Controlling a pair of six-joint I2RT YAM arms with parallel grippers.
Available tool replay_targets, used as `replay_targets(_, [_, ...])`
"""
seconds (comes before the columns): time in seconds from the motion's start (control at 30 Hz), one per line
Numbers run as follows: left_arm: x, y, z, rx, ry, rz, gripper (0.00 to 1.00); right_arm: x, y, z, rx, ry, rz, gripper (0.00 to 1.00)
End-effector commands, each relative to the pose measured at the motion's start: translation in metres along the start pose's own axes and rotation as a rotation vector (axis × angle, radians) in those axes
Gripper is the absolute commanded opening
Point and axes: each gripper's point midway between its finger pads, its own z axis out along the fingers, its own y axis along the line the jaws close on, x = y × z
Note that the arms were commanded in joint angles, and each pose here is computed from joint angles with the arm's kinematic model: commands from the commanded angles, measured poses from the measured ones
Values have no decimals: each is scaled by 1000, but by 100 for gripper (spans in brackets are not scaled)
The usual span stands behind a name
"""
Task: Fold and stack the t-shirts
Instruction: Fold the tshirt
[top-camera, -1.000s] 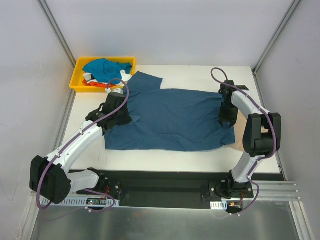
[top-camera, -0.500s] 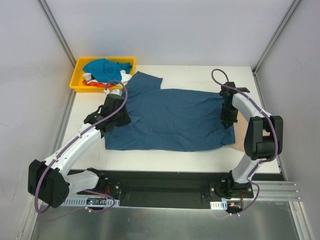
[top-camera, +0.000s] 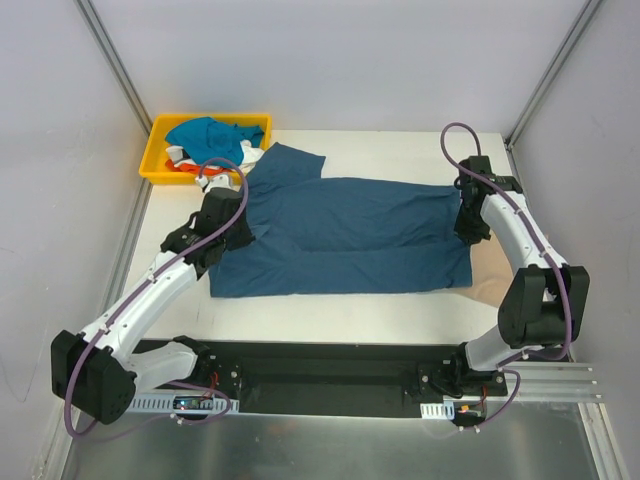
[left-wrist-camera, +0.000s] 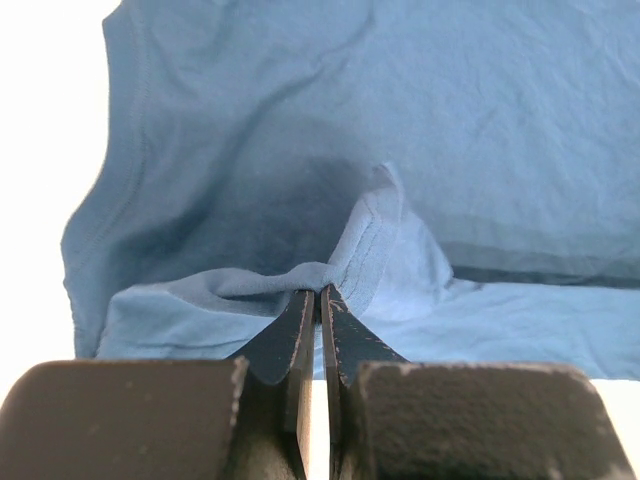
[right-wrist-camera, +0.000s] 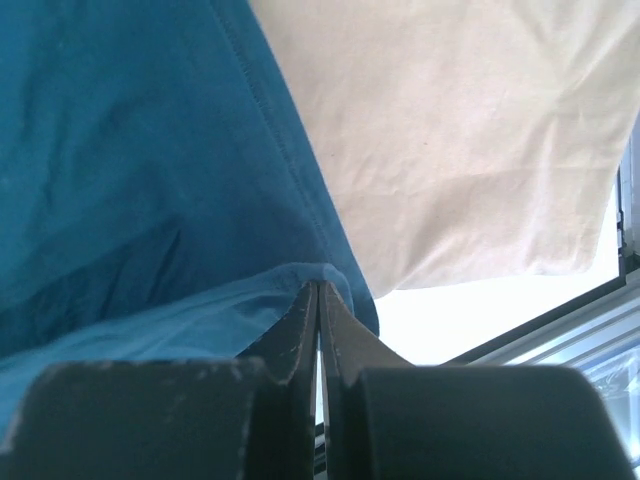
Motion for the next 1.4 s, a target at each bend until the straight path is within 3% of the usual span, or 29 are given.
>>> replay_targets(0.0, [-32,2,0,-35,-101,9,0,-9,-12,-6,27,-42,37,1])
replay_targets(0.23, [-63,-8,25,4,-152,21,0,-17,-9,0,18,-41,39,1])
replay_targets(0.43, [-59,-24,61,40,-62,88,0,-21,-9,10,34,-10,34,1])
replay_targets(0.63, [-66,-12,104,-51,-15,125,19,-37,-10,20,71,-11,59,3])
replay_targets(0.67, [-58,-6,112,-79,35,137,40,-36,-11,19,75,-4,54,8])
replay_targets(0.77, [-66,-14,106,-61,49,119,88,-38,-13,13,75,-3,54,23])
replay_targets(0.8, [-67,-17,102,-45,46,112,97,-39,-14,8,68,-14,58,29])
replay_targets(0.83, [-64,-15,98,-44,47,102,99,-38,-12,5,53,-15,62,48])
replay_targets(0.9, [-69,-17,83,-25,21,89,100,-34,-12,-3,25,-25,67,72])
replay_targets(0.93, [-67,-15,72,-16,10,76,99,-31,-8,-5,-4,-20,69,91])
replay_targets(0.97, [-64,-15,66,-7,10,67,99,-28,-7,-10,-27,-28,66,97])
replay_targets(1.13, [-24,-1,44,20,52,-9,99,-8,23,-25,-224,-29,38,97])
replay_targets(1.27, [7,11,56,13,129,-58,99,13,56,-27,-367,0,-15,97])
replay_targets(1.37, [17,8,71,60,188,-109,99,29,64,-17,-360,47,-40,97])
